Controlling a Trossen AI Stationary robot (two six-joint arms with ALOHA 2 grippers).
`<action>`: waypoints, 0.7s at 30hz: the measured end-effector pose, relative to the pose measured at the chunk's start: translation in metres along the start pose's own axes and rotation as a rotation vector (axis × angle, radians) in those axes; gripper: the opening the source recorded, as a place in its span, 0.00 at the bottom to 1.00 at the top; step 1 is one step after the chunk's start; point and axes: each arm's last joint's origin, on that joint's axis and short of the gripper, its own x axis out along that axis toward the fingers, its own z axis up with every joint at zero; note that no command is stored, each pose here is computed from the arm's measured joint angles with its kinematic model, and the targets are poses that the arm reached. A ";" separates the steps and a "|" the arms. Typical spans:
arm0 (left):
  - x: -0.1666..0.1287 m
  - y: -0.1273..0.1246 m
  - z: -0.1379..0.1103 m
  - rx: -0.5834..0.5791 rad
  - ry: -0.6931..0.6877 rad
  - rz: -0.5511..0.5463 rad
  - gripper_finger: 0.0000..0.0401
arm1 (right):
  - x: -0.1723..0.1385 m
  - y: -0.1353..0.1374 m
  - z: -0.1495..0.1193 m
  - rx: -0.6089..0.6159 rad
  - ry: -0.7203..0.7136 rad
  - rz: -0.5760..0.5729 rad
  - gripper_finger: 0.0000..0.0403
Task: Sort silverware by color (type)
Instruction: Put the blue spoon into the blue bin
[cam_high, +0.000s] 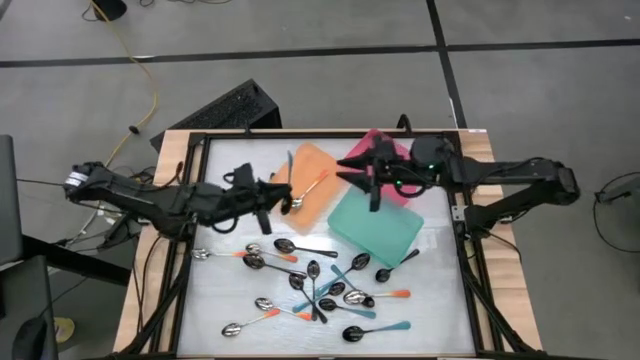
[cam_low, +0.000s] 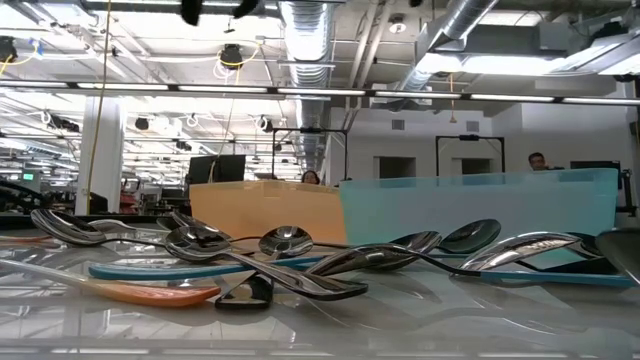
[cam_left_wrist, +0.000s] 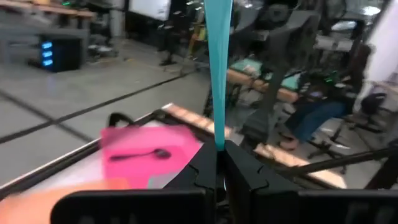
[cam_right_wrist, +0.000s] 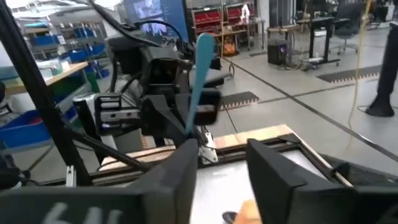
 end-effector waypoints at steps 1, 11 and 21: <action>0.005 0.001 -0.001 0.007 -0.002 -0.017 0.00 | 0.005 0.000 -0.002 0.003 -0.010 0.008 0.45; 0.045 0.007 -0.017 0.009 0.038 -0.183 0.00 | 0.044 0.003 -0.009 0.035 0.021 0.104 0.63; 0.049 0.009 -0.007 0.037 -0.049 -0.298 0.00 | 0.057 0.004 -0.015 0.054 0.054 0.140 0.63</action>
